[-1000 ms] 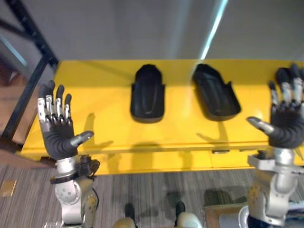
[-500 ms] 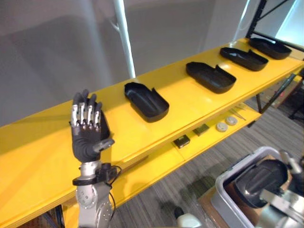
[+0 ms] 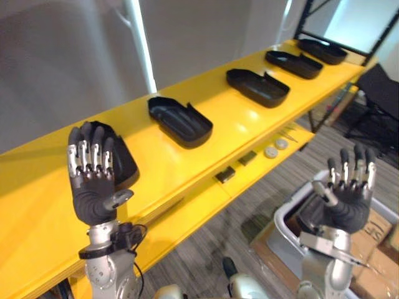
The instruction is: Walk over and take plastic housings, then place them on the shelf
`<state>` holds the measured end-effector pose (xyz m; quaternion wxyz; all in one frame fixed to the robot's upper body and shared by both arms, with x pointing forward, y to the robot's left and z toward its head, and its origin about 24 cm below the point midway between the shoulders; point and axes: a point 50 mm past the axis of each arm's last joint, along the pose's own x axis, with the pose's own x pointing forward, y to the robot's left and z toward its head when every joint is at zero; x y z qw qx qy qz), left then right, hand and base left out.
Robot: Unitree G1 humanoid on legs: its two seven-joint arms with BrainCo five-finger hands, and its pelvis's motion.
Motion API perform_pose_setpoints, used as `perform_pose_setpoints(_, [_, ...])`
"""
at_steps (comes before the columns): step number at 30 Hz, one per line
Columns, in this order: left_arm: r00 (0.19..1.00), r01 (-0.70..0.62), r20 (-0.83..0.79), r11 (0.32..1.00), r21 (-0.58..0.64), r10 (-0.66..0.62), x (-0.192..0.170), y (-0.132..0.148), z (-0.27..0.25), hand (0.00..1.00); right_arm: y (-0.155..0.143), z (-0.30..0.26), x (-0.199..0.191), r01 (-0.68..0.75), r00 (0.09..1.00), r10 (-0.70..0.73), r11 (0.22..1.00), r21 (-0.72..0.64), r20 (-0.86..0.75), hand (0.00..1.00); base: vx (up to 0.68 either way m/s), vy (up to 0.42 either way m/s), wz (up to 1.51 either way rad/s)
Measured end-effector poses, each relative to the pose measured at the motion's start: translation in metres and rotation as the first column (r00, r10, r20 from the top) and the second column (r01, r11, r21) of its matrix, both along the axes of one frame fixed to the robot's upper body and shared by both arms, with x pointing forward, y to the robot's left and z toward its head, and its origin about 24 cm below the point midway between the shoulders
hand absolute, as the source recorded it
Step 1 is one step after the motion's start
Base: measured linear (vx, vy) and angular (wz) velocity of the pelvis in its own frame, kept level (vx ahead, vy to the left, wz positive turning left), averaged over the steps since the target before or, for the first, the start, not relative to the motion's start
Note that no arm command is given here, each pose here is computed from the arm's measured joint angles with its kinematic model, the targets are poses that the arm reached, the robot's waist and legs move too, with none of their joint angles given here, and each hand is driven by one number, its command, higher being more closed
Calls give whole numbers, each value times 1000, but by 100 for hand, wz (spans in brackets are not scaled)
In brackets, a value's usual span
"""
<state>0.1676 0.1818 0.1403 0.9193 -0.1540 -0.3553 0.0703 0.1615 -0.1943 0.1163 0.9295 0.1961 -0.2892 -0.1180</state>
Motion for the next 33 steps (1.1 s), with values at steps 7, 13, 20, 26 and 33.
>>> perform_pose_setpoints(7, [994,-106,-29,994,24,107,-5,21,-2,0,21,6,18,-132,989,131,991,12,71,0,-29,-138,-74])
perform_pose_setpoints(13, [975,-196,-113,980,-25,192,-5,40,-15,0,20,-29,38,-98,988,100,995,18,-119,0,26,-504,-51])
perform_pose_setpoints(20, [974,-189,-157,964,-188,161,-6,36,-30,0,-29,-41,26,87,959,-111,991,-101,-262,0,65,-363,-37])
perform_pose_setpoints(26, [954,-184,-259,977,-110,150,-7,33,-52,0,-73,-52,-6,296,898,-308,951,-86,-314,0,-19,44,-71])
perform_pose_setpoints(33, [825,-103,-557,994,24,99,23,26,-101,0,-69,-76,13,309,857,-305,949,-59,-415,0,-51,123,-14])
